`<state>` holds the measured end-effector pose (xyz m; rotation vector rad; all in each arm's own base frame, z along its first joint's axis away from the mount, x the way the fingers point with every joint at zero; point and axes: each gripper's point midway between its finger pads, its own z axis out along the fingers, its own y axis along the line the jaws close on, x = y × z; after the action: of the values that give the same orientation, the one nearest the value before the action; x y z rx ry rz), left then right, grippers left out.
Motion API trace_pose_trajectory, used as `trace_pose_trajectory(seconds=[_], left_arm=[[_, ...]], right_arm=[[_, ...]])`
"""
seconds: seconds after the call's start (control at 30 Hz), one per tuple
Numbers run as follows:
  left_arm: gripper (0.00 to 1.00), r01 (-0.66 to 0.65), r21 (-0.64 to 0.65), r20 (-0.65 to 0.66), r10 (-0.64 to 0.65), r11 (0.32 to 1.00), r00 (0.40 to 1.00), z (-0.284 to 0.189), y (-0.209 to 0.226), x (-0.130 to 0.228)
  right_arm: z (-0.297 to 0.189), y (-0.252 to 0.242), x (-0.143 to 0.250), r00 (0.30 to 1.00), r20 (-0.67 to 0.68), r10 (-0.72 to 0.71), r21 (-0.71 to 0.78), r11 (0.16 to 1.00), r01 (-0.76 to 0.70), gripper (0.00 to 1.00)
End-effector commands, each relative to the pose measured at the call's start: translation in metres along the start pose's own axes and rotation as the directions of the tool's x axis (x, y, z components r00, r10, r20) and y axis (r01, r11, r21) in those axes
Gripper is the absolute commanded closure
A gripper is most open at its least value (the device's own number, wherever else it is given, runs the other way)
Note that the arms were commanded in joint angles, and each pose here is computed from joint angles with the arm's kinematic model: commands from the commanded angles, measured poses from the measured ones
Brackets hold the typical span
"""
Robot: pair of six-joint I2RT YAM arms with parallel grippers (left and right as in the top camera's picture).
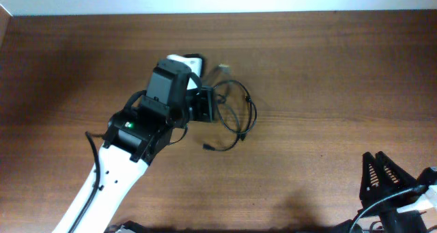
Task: Untangle cables
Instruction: 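Pull one cable away to the left with left gripper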
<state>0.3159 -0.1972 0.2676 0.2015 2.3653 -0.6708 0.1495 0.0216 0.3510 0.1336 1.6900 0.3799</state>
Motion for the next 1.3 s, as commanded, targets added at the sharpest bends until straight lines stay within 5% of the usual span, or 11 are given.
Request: trace_pose_trajectory(seconds=[0.0,0.07,0.17,0.43,0.5,0.63,0.73,0.87,1.0,1.1,1.27], left_arm=[[1.00,-0.464,0.675,0.215,0.448,0.574,0.868,-0.053,-0.124,0.019],[0.99,-0.504,0.744,0.304,0.449,0.438,0.840,-0.073,-0.142,0.017],[1.00,-0.500,0.748,0.318,0.426,0.436,0.847,-0.077,-0.147,0.010],[1.00,-0.642,0.679,0.580,0.276,0.357,0.767,-0.127,-0.176,-0.059],[1.00,-0.661,0.622,0.639,0.216,0.421,0.738,-0.146,-0.153,-0.093],[1.00,-0.538,0.476,0.672,0.107,0.696,0.733,-0.182,-0.039,-0.155],[1.00,-0.435,0.399,0.668,0.069,0.807,0.741,-0.194,0.019,-0.166],[1.00,-0.367,0.394,0.627,0.046,0.843,0.778,-0.183,0.039,-0.161],[1.00,0.075,0.136,0.438,-0.128,0.988,0.890,-0.115,0.136,-0.117],[1.00,0.337,-0.257,0.360,-0.234,0.906,0.903,-0.106,0.214,-0.068],[1.00,0.350,-0.331,0.286,-0.261,0.876,0.922,-0.104,0.222,-0.042]], right_arm=[[0.006,0.022,0.017,0.996,-0.088,-0.011,-0.121,0.993,0.000,0.62],[0.021,0.026,0.041,0.981,-0.186,0.048,-0.126,0.989,-0.073,0.44],[0.051,0.035,0.081,0.934,-0.346,0.091,-0.130,0.981,-0.144,0.29],[0.141,0.038,0.178,0.724,-0.684,0.083,-0.007,0.993,-0.121,0.23],[0.176,0.025,0.203,0.707,-0.701,0.098,0.065,0.995,-0.073,0.22],[0.204,-0.017,0.251,0.651,-0.749,0.124,0.215,0.975,0.062,0.16],[0.211,-0.054,0.230,0.692,-0.689,0.215,0.315,0.949,0.018,0.13],[0.207,-0.102,0.206,0.699,-0.651,0.295,0.353,0.933,-0.064,0.04],[0.202,-0.061,0.194,0.673,-0.690,0.266,0.161,0.963,-0.215,0.02],[0.179,-0.022,0.113,0.827,-0.533,0.176,-0.003,0.978,-0.210,0.02],[0.097,0.008,0.066,0.924,-0.366,0.111,-0.091,0.984,-0.155,0.02]])
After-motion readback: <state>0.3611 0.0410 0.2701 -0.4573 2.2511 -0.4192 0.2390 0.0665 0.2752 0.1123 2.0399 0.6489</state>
